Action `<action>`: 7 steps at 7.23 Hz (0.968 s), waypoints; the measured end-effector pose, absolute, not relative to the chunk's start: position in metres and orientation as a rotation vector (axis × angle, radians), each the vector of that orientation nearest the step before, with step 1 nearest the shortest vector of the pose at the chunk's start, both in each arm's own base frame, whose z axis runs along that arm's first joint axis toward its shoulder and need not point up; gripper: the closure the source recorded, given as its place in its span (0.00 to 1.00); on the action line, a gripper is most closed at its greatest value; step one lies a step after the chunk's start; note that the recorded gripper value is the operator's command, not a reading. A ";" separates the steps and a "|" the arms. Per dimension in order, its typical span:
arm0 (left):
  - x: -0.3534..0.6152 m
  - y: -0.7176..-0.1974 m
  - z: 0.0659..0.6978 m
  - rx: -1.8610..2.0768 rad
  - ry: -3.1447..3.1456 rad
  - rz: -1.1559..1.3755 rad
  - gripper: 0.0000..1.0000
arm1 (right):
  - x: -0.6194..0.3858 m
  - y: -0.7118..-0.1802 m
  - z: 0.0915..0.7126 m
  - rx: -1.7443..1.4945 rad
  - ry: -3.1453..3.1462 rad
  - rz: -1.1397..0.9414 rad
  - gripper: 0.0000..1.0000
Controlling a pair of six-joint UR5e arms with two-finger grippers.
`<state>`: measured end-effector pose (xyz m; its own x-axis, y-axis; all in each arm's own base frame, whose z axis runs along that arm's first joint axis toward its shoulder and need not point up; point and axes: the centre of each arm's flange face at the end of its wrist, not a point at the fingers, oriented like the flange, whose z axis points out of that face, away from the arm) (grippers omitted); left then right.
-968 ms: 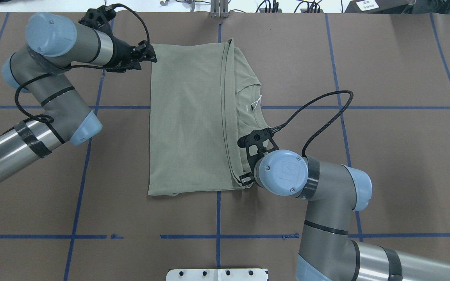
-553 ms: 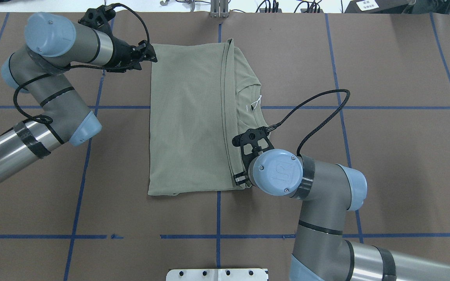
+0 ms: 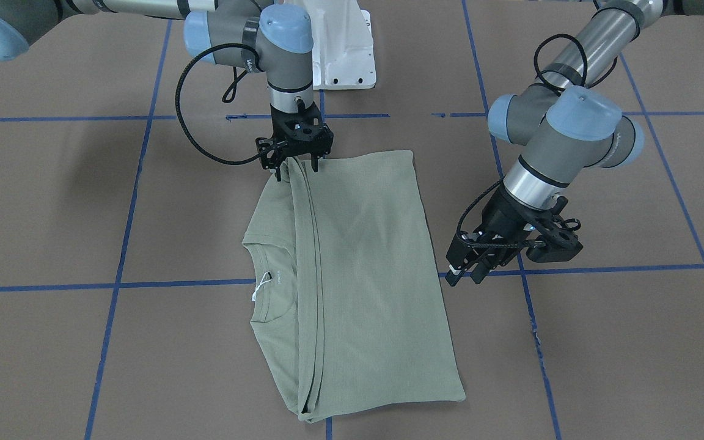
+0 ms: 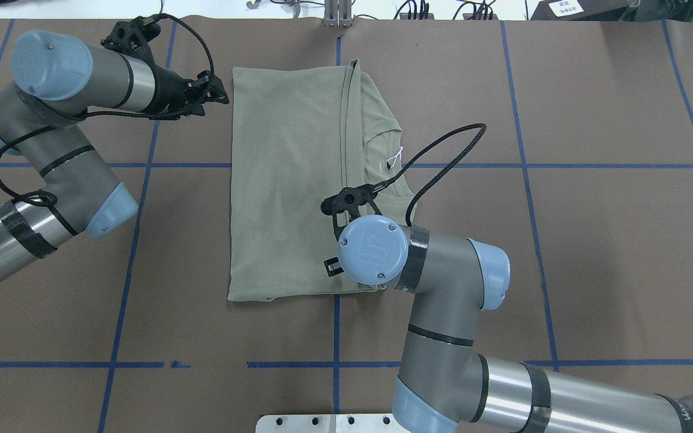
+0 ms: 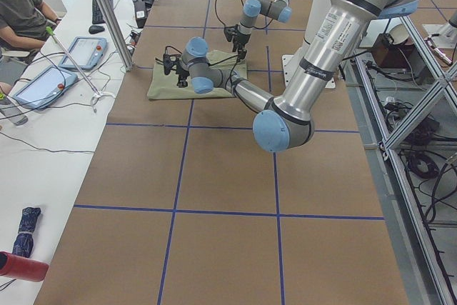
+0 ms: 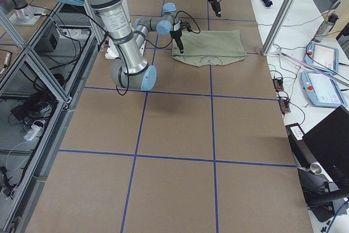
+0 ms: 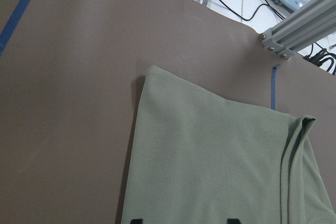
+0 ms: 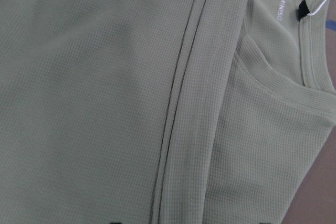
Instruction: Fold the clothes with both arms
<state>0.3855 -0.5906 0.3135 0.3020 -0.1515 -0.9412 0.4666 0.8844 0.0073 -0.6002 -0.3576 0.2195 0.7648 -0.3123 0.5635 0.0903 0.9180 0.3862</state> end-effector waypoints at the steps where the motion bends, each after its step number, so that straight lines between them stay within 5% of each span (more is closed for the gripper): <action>1: 0.385 -0.590 0.314 0.304 1.200 -0.418 0.38 | -0.609 -0.355 0.227 0.339 -0.642 -0.234 0.00; 7: 0.384 -0.589 0.312 0.301 1.203 -0.414 0.38 | -0.576 -0.357 0.271 0.335 -0.565 -0.286 0.00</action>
<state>0.3844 -0.5888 0.3123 0.2992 -0.1488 -0.9425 0.4626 0.8866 0.0069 -0.5757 -0.3568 0.2715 0.8076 -0.3531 0.4723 0.1717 0.9070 0.3845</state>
